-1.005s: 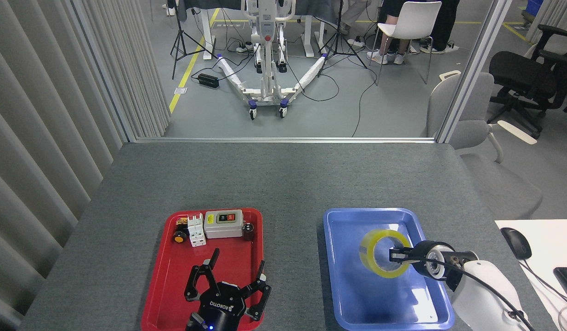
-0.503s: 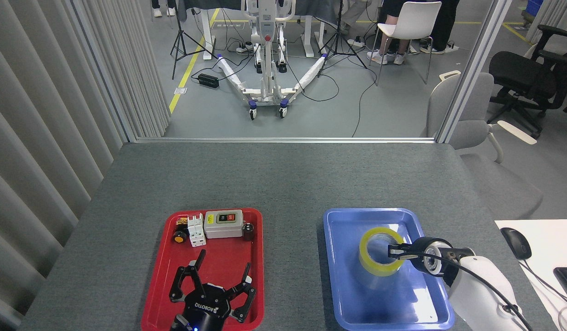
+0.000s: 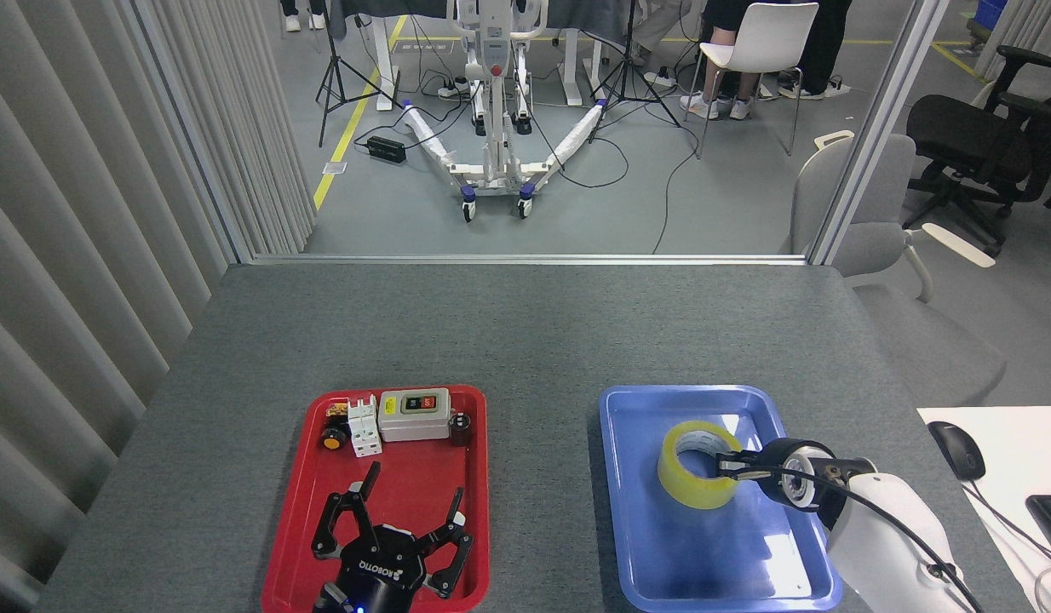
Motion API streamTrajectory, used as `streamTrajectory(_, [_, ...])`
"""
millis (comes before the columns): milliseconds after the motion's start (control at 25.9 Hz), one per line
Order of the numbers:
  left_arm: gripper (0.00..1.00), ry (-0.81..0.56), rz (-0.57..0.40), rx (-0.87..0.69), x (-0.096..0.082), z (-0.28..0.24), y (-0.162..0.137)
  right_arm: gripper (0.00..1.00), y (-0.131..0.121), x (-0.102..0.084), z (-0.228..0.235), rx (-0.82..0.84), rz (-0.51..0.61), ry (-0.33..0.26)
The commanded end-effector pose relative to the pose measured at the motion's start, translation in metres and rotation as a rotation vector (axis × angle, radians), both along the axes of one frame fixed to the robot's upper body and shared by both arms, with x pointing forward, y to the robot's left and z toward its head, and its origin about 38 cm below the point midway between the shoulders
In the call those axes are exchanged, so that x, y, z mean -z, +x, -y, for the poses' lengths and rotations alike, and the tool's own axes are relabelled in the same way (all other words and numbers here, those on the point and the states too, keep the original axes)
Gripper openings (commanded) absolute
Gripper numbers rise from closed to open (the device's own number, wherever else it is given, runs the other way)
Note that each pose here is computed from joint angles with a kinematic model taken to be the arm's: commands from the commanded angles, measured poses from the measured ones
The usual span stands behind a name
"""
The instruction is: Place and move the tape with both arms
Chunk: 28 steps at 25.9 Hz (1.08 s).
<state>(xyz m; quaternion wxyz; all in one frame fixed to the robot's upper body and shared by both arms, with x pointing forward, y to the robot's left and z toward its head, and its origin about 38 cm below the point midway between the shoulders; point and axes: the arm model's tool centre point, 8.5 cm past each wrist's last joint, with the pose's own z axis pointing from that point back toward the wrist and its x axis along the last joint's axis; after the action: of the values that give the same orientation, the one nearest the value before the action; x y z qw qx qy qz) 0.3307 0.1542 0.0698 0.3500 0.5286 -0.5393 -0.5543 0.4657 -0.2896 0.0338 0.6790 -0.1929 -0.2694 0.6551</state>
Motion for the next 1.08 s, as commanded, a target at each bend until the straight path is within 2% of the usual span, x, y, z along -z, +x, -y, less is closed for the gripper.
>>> streamTrajectory(0, [1.00, 0.000, 0.001, -0.005, 0.000, -0.001, 0.000, 0.41, 0.004, -0.007, -0.004, -0.010, 0.044, -0.009])
streamTrajectory(155, [1.00, -0.016, -0.008, -0.006, 0.001, -0.001, 0.001, 0.46, 0.011, -0.028, -0.019, -0.052, 0.182, -0.030])
streamTrajectory(232, [1.00, -0.027, -0.013, -0.007, 0.002, -0.001, 0.001, 0.53, 0.015, -0.038, -0.017, -0.053, 0.273, -0.070])
streamTrajectory(309, [1.00, -0.029, -0.011, -0.007, 0.001, -0.001, 0.001, 0.59, 0.015, -0.055, -0.012, -0.040, 0.404, -0.095])
streamTrajectory(425, [1.00, -0.032, -0.008, -0.007, 0.000, 0.000, 0.002, 0.64, -0.009, -0.050, 0.007, -0.021, 0.521, -0.135])
streamTrajectory(503, [1.00, -0.039, -0.008, -0.007, -0.001, 0.002, 0.002, 0.69, -0.021, -0.051, 0.009, -0.032, 0.633, -0.129])
streamTrajectory(619, [1.00, -0.038, -0.006, -0.008, -0.001, 0.002, 0.003, 0.78, -0.045, -0.043, 0.018, -0.010, 0.756, -0.119])
streamTrajectory(773, [1.00, -0.039, -0.005, -0.010, -0.002, 0.002, 0.004, 0.81, -0.073, -0.029, 0.016, 0.025, 0.855, -0.141])
streamTrajectory(889, [1.00, -0.044, -0.007, -0.010, -0.001, 0.002, 0.003, 0.98, -0.094, -0.033, 0.015, 0.033, 0.957, -0.174])
streamTrajectory(1044, [1.00, -0.070, -0.015, -0.011, -0.001, 0.003, 0.003, 0.99, -0.117, -0.032, 0.014, 0.011, 1.016, -0.177])
